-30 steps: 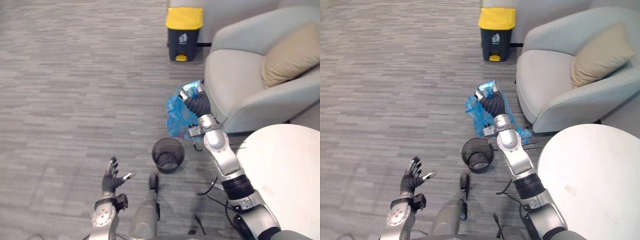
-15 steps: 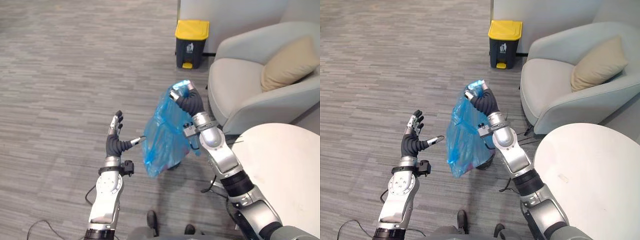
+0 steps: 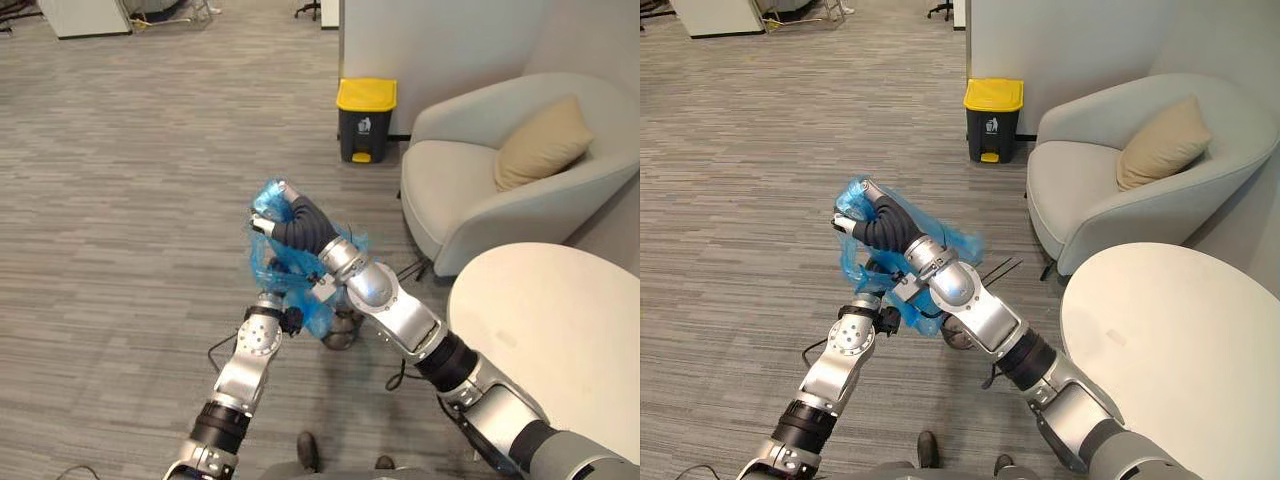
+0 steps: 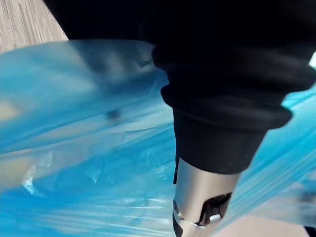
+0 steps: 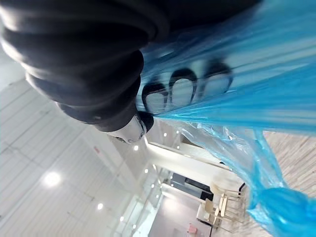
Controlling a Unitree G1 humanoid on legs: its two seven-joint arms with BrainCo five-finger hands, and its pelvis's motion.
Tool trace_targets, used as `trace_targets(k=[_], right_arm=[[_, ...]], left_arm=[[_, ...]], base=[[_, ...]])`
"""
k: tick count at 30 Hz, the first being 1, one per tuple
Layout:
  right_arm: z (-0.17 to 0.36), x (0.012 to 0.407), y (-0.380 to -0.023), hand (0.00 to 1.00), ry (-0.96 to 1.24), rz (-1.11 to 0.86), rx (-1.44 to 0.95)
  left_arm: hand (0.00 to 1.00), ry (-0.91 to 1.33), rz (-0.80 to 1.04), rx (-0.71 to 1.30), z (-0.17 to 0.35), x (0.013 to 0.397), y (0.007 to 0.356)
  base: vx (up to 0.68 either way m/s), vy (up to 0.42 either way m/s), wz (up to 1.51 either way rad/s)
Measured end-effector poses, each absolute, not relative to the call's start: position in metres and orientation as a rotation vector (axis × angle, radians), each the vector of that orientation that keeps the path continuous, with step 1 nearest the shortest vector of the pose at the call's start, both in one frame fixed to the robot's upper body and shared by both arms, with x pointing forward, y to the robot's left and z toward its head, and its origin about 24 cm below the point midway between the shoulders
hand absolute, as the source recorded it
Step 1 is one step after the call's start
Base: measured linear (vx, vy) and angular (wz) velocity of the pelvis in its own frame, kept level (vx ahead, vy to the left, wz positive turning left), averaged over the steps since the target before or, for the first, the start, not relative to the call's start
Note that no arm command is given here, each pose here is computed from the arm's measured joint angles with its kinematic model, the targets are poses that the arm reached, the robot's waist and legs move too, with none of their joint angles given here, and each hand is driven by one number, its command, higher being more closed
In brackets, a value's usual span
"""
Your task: Gather rubbish on tea table into small bin, then transfer packed bag to large trash can.
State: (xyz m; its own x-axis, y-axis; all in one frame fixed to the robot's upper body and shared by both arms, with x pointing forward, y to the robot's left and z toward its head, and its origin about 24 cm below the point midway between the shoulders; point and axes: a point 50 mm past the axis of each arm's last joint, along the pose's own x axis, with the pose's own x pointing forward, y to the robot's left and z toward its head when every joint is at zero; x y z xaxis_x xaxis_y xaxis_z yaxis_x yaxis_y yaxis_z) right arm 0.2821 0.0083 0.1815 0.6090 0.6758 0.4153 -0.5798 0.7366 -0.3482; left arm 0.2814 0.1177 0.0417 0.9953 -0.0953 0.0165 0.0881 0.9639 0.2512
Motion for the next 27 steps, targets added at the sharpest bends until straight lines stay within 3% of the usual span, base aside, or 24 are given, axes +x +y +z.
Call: trace_targets(k=[5, 6, 10, 18, 19, 27], right_arm=[[0.176, 0.294, 0.007, 1.0, -0.511, 0.712, -0.247], [0.173, 0.298, 0.007, 1.0, -0.492, 0.709, -0.264], [0.165, 0.3, 0.027, 1.0, -0.456, 0.788, -0.347], [0.155, 0.282, 0.067, 1.0, -0.434, 0.939, -0.376], [0.156, 0.282, 0.067, 0.0, -0.437, 0.94, -0.377], [0.151, 0.279, 0.063, 0.0, -0.477, 0.981, -0.441]], left_arm=[[0.0, 0.032, -0.107, 0.296, 0.026, 0.28, 0.119], [1.0, 0.056, -0.118, 0.313, 0.02, 0.279, 0.118], [1.0, 0.111, -0.184, 0.359, 0.007, 0.274, 0.109], [1.0, 0.035, -0.212, 0.33, 0.03, 0.292, 0.091], [1.0, 0.032, -0.202, 0.317, 0.032, 0.294, 0.092], [1.0, -0.003, -0.092, 0.162, 0.045, 0.292, 0.1]], base=[[0.01, 0.0, -0.02], [0.0, 0.0, 0.0], [0.0, 0.0, 0.0], [0.0, 0.0, 0.0], [0.0, 0.0, 0.0], [0.01, 0.002, -0.01]])
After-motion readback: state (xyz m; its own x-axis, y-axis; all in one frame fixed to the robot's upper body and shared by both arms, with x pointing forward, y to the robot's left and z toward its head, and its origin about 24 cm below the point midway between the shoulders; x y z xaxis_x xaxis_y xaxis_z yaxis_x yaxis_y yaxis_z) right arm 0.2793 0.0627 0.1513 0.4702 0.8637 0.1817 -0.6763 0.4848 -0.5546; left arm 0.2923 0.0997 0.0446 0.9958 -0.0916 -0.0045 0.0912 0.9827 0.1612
